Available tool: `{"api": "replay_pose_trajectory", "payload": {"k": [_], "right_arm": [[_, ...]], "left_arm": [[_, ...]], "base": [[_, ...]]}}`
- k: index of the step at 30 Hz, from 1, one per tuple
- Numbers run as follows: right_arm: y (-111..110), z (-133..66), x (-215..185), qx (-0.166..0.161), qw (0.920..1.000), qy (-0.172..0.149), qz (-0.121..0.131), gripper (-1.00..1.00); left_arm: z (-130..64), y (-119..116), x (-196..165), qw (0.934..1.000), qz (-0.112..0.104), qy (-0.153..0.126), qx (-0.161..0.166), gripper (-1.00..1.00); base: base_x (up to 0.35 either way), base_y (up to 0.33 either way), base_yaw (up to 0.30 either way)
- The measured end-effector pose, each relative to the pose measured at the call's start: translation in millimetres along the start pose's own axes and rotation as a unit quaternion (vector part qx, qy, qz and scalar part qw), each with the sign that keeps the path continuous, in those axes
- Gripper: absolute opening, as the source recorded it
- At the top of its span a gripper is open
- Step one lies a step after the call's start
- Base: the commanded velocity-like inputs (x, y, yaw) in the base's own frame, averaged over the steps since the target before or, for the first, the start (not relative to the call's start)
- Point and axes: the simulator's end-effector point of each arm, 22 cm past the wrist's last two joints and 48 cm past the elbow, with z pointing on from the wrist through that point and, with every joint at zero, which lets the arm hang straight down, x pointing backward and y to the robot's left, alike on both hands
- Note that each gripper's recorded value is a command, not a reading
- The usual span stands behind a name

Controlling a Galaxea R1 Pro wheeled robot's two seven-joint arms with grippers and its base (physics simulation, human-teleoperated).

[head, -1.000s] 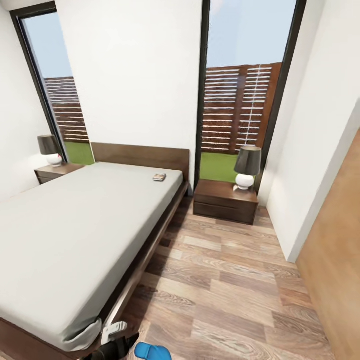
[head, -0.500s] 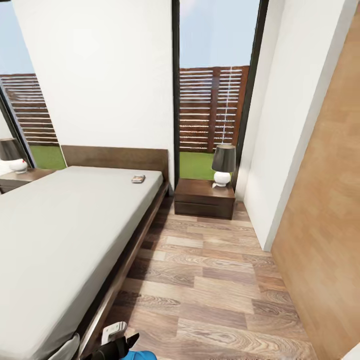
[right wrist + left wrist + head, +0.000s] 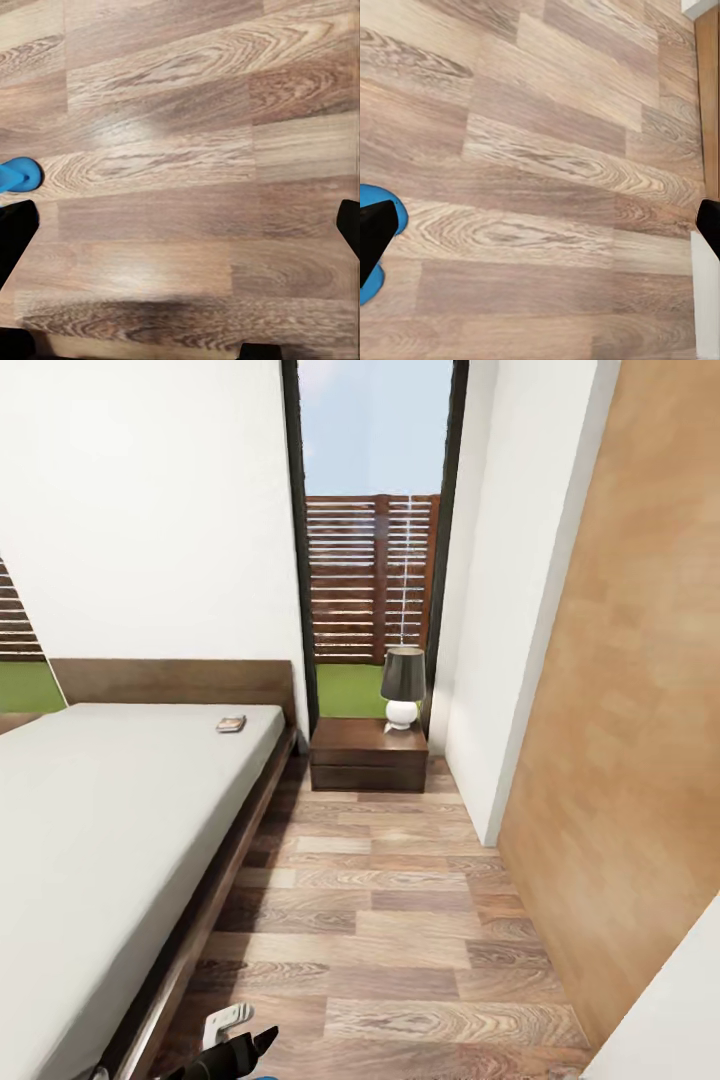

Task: In the bedroom, move the book from the bed onto either nightstand, and place the two sandals side by side next to the bed.

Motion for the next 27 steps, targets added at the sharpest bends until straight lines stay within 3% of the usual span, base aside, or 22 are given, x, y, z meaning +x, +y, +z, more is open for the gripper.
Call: {"api": "replay_pose_trajectory", "payload": {"k": [12,27], "right_arm": [[0.0,0.0,0.0,0.0,1.0,0.0,0.0,1.0],[0.2,0.1,0.0,0.0,1.0,0.0,0.0,1.0]], "left_arm": [[-0.1,0.2,-0.2,1.0,0.0,0.0,0.0,1.0],[-0.1,0.2,-0.2,1.0,0.0,0.0,0.0,1.0]], "base": [[0.0,0.0,-0.264],[0.0,0.0,-0.019]]}}
